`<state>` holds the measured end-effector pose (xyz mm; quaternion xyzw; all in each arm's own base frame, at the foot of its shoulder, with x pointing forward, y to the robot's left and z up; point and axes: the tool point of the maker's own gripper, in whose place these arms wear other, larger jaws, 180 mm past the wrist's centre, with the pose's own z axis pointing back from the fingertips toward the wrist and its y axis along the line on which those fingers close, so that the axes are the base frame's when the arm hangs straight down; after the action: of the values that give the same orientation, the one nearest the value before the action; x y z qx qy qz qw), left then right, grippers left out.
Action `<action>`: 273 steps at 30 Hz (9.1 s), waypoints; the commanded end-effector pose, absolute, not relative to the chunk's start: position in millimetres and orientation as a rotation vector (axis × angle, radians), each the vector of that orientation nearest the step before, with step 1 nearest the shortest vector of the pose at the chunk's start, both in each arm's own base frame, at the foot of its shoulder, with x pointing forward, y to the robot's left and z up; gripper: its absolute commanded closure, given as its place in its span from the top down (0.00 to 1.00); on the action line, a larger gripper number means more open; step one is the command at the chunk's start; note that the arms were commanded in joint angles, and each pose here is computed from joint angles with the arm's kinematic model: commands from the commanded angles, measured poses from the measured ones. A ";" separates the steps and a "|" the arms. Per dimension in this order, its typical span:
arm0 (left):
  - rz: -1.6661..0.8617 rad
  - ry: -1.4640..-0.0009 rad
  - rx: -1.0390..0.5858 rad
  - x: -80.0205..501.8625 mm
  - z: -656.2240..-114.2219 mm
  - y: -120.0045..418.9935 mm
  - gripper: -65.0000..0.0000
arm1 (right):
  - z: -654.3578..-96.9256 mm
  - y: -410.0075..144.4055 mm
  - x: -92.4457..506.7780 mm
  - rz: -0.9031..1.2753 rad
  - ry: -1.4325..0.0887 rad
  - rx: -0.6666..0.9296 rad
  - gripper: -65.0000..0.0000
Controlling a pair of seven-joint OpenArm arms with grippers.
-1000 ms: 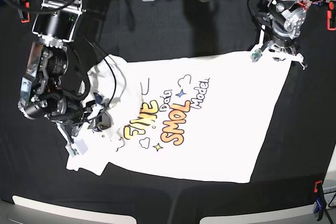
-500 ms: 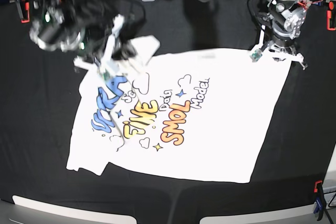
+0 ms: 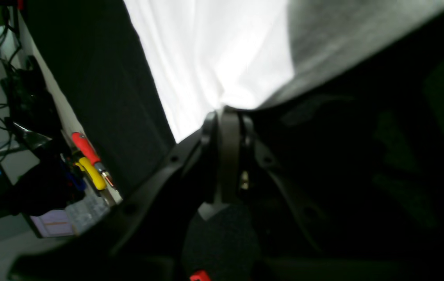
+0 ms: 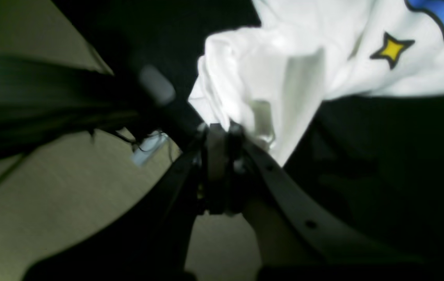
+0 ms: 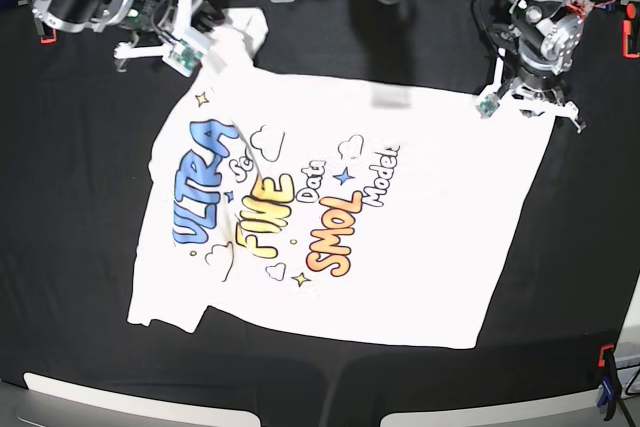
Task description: Layout the t-shirt on the table in an organized manner, then fold the t-shirt properly
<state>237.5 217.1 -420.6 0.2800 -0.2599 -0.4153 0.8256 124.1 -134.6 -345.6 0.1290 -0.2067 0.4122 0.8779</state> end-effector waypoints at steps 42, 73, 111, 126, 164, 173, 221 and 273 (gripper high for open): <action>-0.660 -0.832 1.110 273.3 -326.2 265.0 0.26 | -219.1 -74.4 170.5 0.604 -0.927 0.870 0.00; -0.649 -0.818 1.110 271.6 -327.5 266.8 0.26 | -296.7 -206.5 207.6 0.192 -0.878 0.276 0.55; -0.628 -0.799 1.060 269.3 -336.1 265.7 0.26 | -288.9 -105.6 377.9 0.039 -1.047 0.702 0.00; -0.637 -0.811 1.056 270.7 -335.5 263.8 0.26 | -309.3 57.7 385.3 0.543 -0.916 0.473 0.00; -0.623 -0.792 1.025 268.5 -341.4 264.1 0.26 | -376.3 -91.6 290.4 0.612 -0.658 0.169 0.56; -0.665 -0.521 0.982 248.4 -368.6 281.3 0.26 | -388.7 -51.7 279.7 0.554 -0.650 0.369 0.00; -0.638 -1.164 0.544 307.3 -276.5 145.2 0.26 | -357.7 -22.4 371.3 1.252 -0.797 0.022 0.39; -0.608 -1.121 0.495 302.7 -281.6 142.9 0.26 | -356.7 -226.3 352.2 1.266 -0.376 -0.493 0.00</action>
<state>296.4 142.3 -296.3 0.2193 -0.4961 -0.2798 0.7922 341.5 -215.3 -371.7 -0.2004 -0.1674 0.5895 0.7644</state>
